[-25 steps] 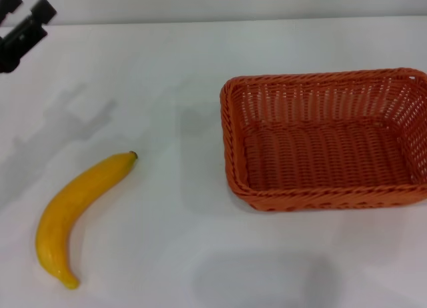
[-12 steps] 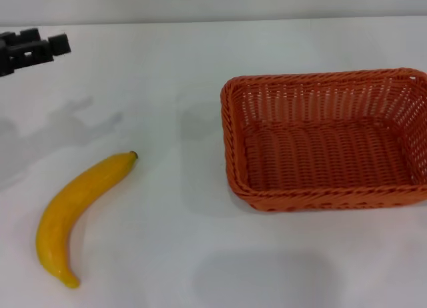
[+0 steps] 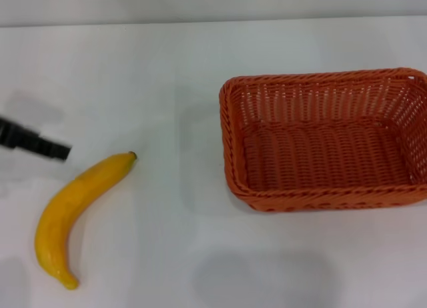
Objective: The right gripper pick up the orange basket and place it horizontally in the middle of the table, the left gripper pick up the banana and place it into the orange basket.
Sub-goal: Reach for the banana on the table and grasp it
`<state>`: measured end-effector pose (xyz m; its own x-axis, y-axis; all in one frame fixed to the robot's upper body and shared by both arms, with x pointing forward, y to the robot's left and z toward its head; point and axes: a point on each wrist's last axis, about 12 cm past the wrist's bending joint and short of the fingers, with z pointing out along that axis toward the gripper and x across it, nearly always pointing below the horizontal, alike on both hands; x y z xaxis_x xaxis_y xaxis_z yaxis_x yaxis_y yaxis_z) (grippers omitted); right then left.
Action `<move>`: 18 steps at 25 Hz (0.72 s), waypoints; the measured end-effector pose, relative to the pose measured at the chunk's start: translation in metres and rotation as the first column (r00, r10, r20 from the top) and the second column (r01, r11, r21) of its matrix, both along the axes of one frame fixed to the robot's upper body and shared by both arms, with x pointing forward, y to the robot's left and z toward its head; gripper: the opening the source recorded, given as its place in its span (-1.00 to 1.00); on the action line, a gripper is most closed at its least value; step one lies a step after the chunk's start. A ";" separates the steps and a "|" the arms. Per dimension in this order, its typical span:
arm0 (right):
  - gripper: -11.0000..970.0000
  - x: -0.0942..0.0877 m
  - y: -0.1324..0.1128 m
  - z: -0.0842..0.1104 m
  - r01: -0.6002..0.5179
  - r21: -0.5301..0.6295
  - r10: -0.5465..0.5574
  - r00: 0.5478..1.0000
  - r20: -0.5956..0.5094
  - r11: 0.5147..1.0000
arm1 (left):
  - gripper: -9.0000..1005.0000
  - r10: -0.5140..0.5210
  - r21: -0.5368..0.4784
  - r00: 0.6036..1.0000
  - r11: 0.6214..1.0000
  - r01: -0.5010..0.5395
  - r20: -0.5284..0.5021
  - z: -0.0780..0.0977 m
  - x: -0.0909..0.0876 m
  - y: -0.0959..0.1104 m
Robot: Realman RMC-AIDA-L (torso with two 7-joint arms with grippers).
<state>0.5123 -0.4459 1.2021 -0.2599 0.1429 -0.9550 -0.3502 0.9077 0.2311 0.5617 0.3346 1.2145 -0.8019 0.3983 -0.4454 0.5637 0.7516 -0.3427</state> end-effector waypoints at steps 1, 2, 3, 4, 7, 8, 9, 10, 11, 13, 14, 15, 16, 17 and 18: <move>0.76 0.002 0.001 -0.002 -0.002 0.015 0.002 1.000 0.009 1.000 | 0.69 0.006 0.026 1.000 1.000 -0.006 -0.019 -0.002 0.000 0.001; 0.76 0.003 0.001 -0.004 -0.003 0.024 0.003 1.000 0.015 1.000 | 0.68 0.012 0.058 0.999 0.998 -0.010 -0.041 -0.005 0.000 0.002; 0.76 0.001 0.000 -0.006 0.002 0.034 -0.002 1.000 0.020 0.999 | 0.68 0.008 0.079 0.998 0.997 -0.003 -0.057 -0.007 0.001 0.001; 0.76 -0.001 -0.002 -0.008 0.008 0.039 -0.008 1.000 0.021 0.999 | 0.68 -0.002 0.103 0.998 0.995 0.009 -0.070 -0.008 0.004 -0.002; 0.76 -0.007 -0.005 -0.013 0.022 0.056 -0.022 1.000 0.013 0.998 | 0.67 -0.035 0.150 0.996 0.988 0.047 -0.084 -0.013 0.010 -0.013; 0.76 -0.007 -0.005 -0.014 0.021 0.060 -0.021 1.000 0.010 0.998 | 0.66 -0.034 0.165 0.996 0.985 0.048 -0.087 -0.015 0.011 -0.015; 0.76 -0.007 -0.004 -0.015 0.019 0.064 -0.019 1.000 0.007 0.998 | 0.66 -0.035 0.172 0.995 0.984 0.050 -0.091 -0.019 0.011 -0.016; 0.76 -0.007 -0.004 -0.017 0.017 0.071 -0.017 1.000 0.003 0.997 | 0.66 -0.034 0.179 0.995 0.983 0.050 -0.095 -0.022 0.012 -0.017; 0.76 -0.007 -0.003 -0.019 0.015 0.076 -0.015 1.000 -0.001 0.997 | 0.66 -0.035 0.181 0.995 0.982 0.052 -0.098 -0.027 0.013 -0.019; 0.76 -0.007 -0.003 -0.021 0.012 0.084 -0.011 1.000 -0.006 0.996 | 0.65 -0.041 0.181 0.993 0.982 0.060 -0.107 -0.035 0.014 -0.024; 0.76 -0.007 -0.002 -0.022 0.009 0.088 -0.009 1.000 -0.009 0.996 | 0.65 -0.044 0.187 0.992 0.980 0.065 -0.117 -0.041 0.013 -0.025; 0.76 -0.007 -0.002 -0.022 0.009 0.088 -0.009 1.000 -0.009 0.996 | 0.64 -0.046 0.191 0.991 0.979 0.069 -0.123 -0.044 0.013 -0.026; 0.76 -0.007 -0.002 -0.022 0.009 0.088 -0.009 1.000 -0.009 0.996 | 0.64 -0.047 0.203 0.990 0.976 0.074 -0.134 -0.050 0.013 -0.028; 0.76 -0.007 -0.002 -0.024 0.008 0.093 -0.007 1.000 -0.012 0.996 | 0.64 -0.045 0.214 0.989 0.974 0.075 -0.139 -0.053 0.013 -0.028; 0.76 -0.007 -0.001 -0.026 0.007 0.101 -0.006 1.000 -0.017 0.995 | 0.63 -0.045 0.222 0.989 0.972 0.076 -0.144 -0.056 0.013 -0.029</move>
<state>0.5051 -0.4469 1.1763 -0.2742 0.2402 -0.9312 -0.3399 0.8816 0.3275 0.5744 0.3054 1.1580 -0.8202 0.5256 -0.2258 0.5700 0.7844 -0.2446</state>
